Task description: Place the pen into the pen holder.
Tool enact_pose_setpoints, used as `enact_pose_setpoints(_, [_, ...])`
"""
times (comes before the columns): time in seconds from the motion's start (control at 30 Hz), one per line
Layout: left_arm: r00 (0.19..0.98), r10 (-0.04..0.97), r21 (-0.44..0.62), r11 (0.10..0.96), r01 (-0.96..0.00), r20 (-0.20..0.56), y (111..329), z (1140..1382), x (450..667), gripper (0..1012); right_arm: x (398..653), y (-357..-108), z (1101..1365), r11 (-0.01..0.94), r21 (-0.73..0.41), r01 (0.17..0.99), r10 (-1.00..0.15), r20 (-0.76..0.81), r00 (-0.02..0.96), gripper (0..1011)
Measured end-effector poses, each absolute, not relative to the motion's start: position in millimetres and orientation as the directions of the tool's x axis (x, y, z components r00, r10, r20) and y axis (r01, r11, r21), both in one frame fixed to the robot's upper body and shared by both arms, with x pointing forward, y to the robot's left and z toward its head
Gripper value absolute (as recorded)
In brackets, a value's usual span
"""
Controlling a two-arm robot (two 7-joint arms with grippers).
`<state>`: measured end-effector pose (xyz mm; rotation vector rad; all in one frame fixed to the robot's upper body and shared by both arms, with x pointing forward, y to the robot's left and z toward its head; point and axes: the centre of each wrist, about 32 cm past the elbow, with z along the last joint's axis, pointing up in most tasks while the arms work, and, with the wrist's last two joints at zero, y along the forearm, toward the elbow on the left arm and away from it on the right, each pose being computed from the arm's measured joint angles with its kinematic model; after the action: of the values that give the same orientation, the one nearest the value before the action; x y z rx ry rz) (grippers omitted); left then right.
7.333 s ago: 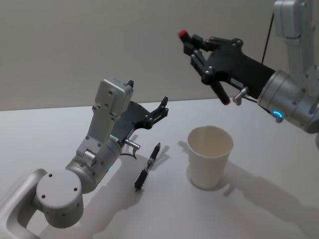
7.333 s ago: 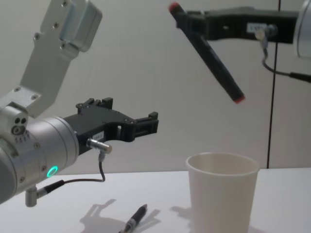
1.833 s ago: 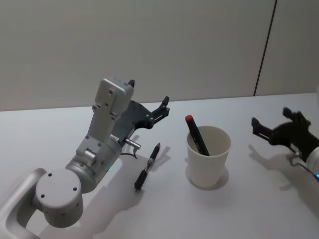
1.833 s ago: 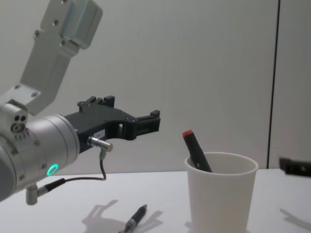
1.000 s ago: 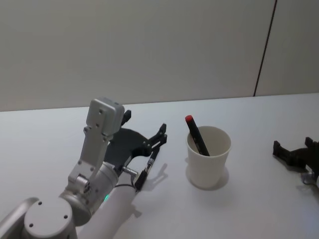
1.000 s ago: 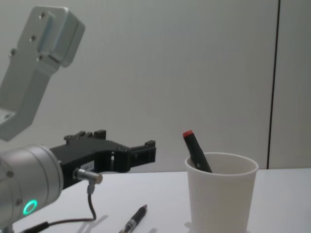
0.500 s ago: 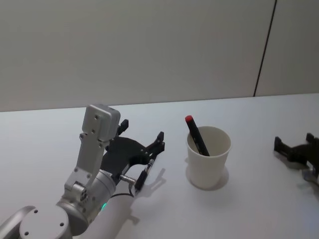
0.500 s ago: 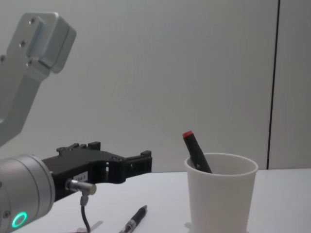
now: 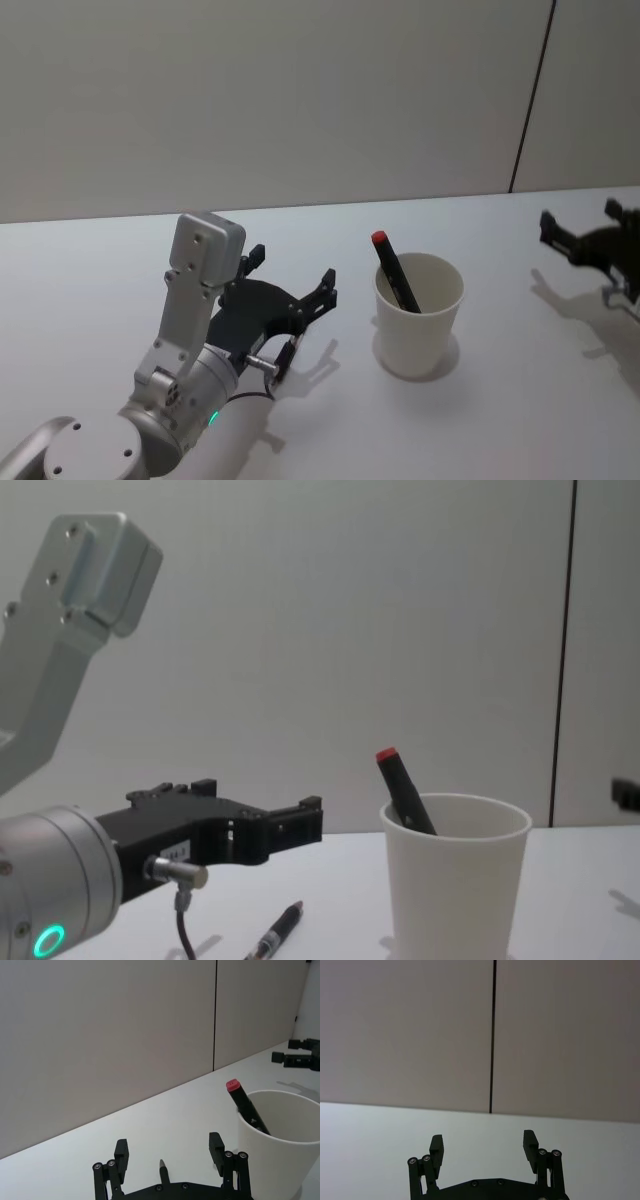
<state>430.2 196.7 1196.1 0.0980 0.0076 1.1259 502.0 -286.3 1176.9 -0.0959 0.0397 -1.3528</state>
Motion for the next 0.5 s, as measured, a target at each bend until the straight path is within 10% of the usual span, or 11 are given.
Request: enact_pose_setpoints(0.5, [0.464, 0.886, 0.156, 0.458, -0.875, 0.005, 197.4, 1197.5, 421.5, 1001, 531.1, -280.2, 1222.1, 0.323, 0.133, 0.937, -0.945, 0.096, 0.312, 1001])
